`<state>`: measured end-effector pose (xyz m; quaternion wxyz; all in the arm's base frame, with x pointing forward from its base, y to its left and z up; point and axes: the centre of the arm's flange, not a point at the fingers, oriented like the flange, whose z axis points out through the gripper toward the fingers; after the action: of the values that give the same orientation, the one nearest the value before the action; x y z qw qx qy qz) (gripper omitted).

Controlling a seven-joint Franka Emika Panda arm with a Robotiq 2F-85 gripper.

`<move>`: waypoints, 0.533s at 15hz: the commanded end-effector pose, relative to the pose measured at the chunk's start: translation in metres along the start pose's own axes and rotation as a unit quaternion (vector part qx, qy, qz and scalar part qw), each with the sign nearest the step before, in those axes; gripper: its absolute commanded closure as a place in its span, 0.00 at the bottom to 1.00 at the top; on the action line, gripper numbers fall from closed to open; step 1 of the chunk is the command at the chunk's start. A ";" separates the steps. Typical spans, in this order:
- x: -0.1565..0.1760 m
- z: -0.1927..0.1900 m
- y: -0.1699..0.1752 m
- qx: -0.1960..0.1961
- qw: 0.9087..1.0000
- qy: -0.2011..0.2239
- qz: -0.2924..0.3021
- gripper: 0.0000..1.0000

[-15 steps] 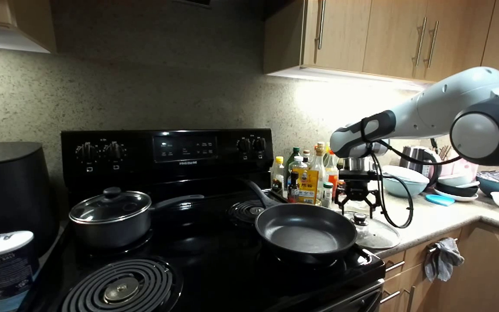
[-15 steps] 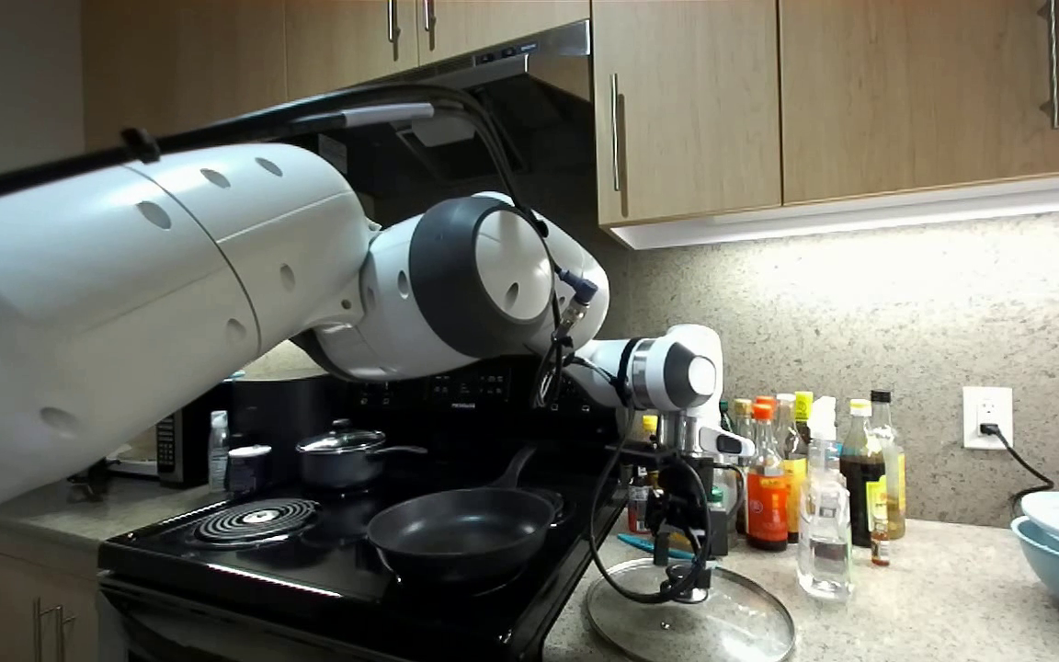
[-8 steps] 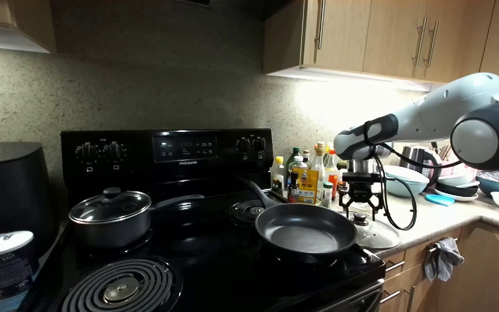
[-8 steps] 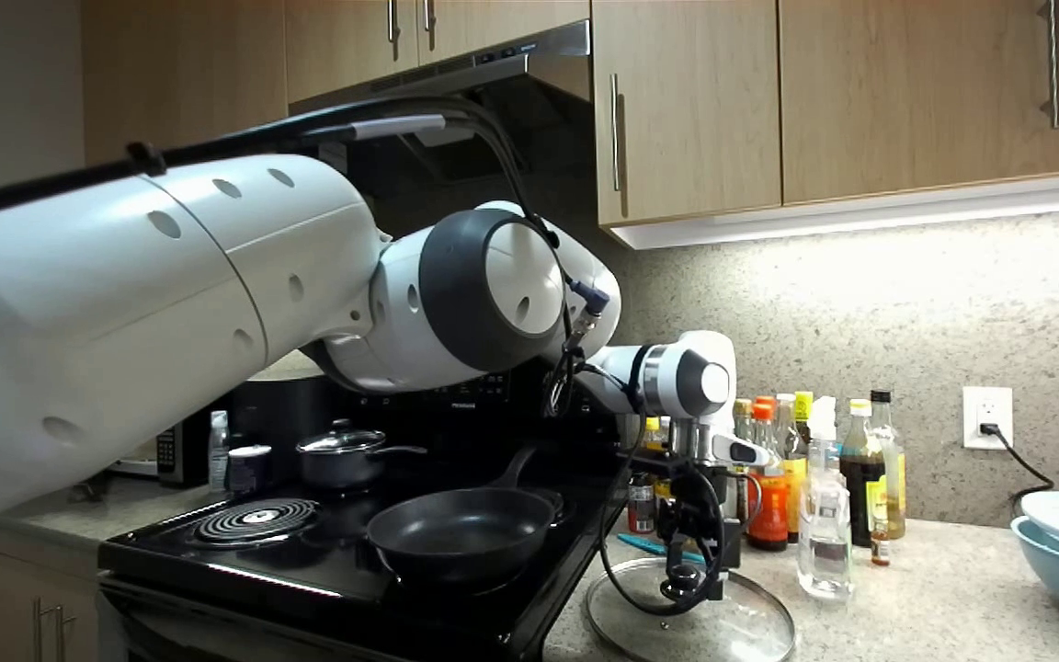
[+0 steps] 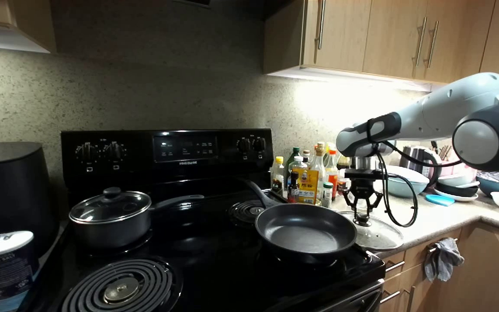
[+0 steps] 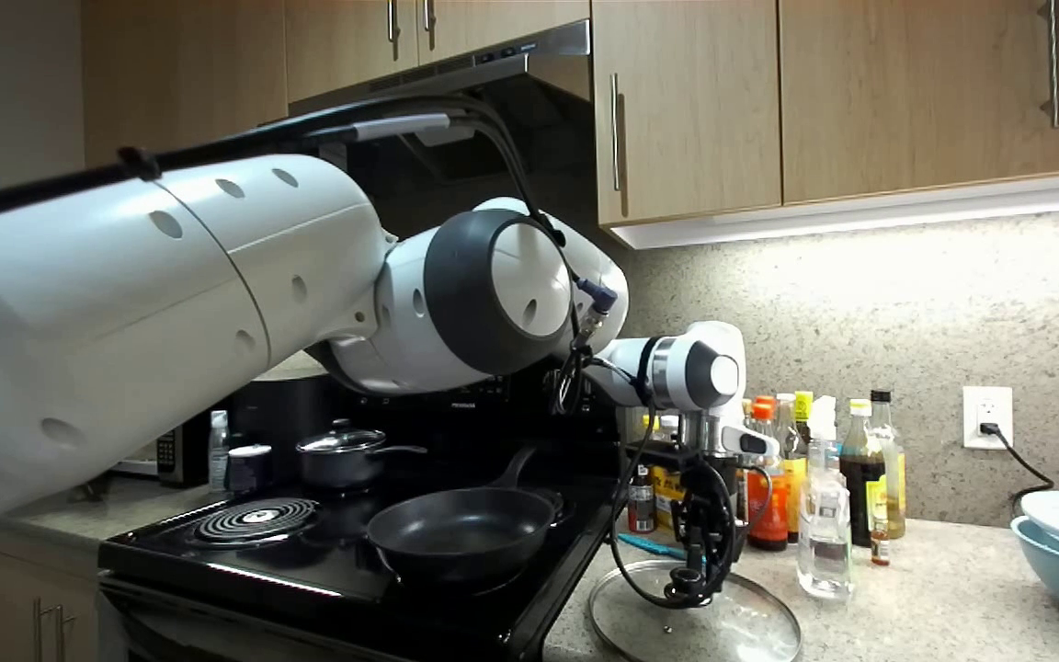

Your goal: Put the lid on the pan.

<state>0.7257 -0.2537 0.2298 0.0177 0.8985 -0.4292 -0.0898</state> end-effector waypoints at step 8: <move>-0.024 -0.005 0.002 -0.004 1.000 0.017 -0.025 0.14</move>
<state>0.7288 -0.2496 0.2311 0.0195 0.9013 -0.4246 -0.0839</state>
